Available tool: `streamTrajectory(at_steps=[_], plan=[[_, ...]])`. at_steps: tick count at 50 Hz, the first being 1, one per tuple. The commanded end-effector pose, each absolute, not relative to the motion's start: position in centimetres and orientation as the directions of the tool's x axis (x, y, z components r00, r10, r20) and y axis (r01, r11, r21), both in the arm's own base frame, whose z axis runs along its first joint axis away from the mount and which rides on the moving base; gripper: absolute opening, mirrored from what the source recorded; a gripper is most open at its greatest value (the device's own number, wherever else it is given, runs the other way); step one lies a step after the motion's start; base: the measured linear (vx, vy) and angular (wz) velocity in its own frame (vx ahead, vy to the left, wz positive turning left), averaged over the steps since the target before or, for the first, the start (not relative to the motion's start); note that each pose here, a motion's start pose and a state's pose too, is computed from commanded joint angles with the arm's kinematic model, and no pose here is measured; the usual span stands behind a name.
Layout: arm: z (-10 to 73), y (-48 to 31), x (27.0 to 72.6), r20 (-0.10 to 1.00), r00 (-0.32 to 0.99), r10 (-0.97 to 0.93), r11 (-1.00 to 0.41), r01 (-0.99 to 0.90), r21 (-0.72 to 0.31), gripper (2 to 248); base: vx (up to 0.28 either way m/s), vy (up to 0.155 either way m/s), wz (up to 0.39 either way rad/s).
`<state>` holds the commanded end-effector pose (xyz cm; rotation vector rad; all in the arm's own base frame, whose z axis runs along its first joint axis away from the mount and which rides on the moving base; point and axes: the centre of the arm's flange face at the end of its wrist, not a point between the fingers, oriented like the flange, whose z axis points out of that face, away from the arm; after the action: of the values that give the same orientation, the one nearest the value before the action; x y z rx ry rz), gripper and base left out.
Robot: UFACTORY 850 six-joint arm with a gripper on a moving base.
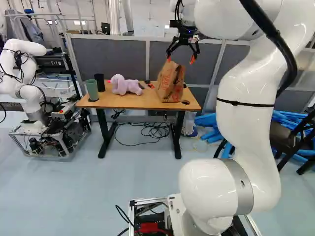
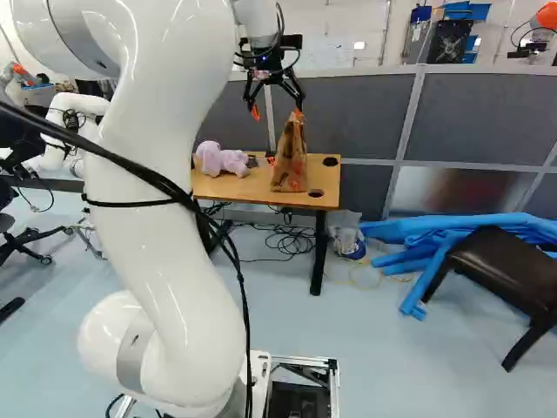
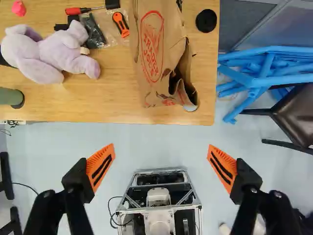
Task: Pick up the bag on the ground and place it on the table
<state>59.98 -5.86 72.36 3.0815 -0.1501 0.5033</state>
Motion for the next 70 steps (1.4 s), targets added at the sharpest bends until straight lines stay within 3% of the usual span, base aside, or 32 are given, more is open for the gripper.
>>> streamTrajectory(at_steps=[39, 70], plan=[[66.3, -4.7, 58.2, 0.457, 0.887, -0.072, -0.997, -0.081, 0.000, 247, 0.000, 0.000, 0.000], [59.0, -3.4, 54.1, 0.607, 0.793, -0.050, -0.998, -0.062, 0.000, 247, 0.000, 0.000, 0.000]])
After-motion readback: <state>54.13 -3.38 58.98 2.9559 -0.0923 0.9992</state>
